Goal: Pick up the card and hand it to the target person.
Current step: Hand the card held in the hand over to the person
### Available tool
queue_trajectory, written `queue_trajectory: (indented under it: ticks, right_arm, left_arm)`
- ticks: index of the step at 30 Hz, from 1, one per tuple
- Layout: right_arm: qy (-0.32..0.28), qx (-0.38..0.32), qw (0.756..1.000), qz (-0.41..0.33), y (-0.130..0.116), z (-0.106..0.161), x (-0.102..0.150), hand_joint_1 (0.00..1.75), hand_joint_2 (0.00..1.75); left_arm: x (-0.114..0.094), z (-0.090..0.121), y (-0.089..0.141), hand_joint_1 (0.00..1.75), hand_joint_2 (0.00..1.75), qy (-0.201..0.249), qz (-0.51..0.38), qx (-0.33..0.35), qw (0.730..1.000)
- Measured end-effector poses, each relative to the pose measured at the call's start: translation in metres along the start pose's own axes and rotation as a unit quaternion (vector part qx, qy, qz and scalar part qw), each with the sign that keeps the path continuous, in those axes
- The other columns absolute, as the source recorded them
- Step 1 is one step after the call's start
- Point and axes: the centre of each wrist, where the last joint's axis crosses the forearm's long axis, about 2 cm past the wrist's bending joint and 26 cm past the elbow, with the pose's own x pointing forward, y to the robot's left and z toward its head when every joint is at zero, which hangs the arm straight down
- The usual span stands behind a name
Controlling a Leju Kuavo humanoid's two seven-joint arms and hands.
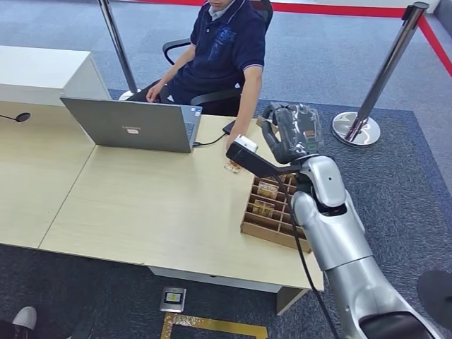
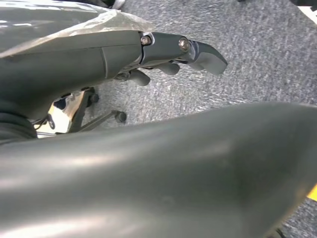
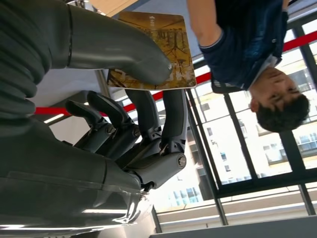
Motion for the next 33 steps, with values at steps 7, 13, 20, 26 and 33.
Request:
queue_trajectory:
  ticks: [7, 13, 20, 26, 33]
  right_arm:
    - [-0.018, 0.016, 1.000, -0.020, -0.003, -0.025, 0.032, 1.75, 1.75]
    - [-0.018, 0.030, 0.999, -0.026, 0.000, -0.030, 0.041, 1.75, 1.75]
    - [-0.012, 0.043, 0.999, -0.026, 0.005, -0.029, 0.043, 1.75, 1.75]
    - [-0.009, 0.051, 0.998, -0.022, 0.008, -0.028, 0.044, 1.75, 1.75]
    - [-0.009, 0.057, 0.998, -0.016, 0.010, -0.026, 0.044, 1.75, 1.75]
  left_arm:
    - [0.000, 0.001, -0.003, 0.00, 0.00, 0.004, 0.001, 0.000, 1.000]
    - [0.000, 0.001, -0.004, 0.00, 0.00, 0.004, 0.001, -0.002, 1.000]
    - [0.000, 0.001, -0.004, 0.00, 0.00, 0.004, -0.003, -0.004, 1.000]
    - [0.000, 0.001, -0.003, 0.00, 0.00, 0.003, -0.005, -0.005, 1.000]
    - [0.000, 0.001, -0.003, 0.00, 0.00, 0.003, -0.005, -0.004, 1.000]
